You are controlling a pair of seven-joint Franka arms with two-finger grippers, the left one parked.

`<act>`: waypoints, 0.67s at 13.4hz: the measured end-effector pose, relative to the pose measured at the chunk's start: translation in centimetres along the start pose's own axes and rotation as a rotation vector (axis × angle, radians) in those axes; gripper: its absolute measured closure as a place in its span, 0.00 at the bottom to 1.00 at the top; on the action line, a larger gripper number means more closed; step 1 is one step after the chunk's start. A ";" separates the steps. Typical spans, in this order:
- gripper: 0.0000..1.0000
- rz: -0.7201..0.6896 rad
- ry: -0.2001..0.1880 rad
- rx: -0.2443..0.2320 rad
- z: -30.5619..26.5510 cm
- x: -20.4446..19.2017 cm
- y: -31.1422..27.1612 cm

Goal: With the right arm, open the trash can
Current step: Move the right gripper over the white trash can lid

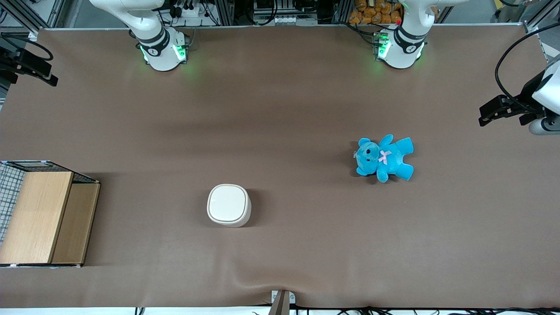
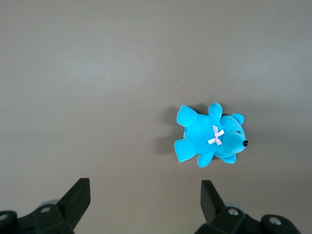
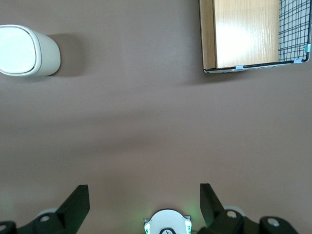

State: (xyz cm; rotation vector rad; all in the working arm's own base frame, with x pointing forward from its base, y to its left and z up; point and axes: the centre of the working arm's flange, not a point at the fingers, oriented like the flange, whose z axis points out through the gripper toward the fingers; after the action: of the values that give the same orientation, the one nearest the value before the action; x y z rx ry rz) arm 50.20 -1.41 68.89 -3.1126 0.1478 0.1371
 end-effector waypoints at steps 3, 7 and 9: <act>0.00 0.000 -0.003 -0.001 0.1 0.1 0.0; 0.00 -0.030 -0.020 0.008 2.6 2.4 -1.8; 0.00 -0.081 -0.051 0.037 5.5 4.4 -5.3</act>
State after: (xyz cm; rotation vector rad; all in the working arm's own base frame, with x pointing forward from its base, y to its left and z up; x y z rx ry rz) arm 54.60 3.60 63.17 -3.0690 0.0223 0.2093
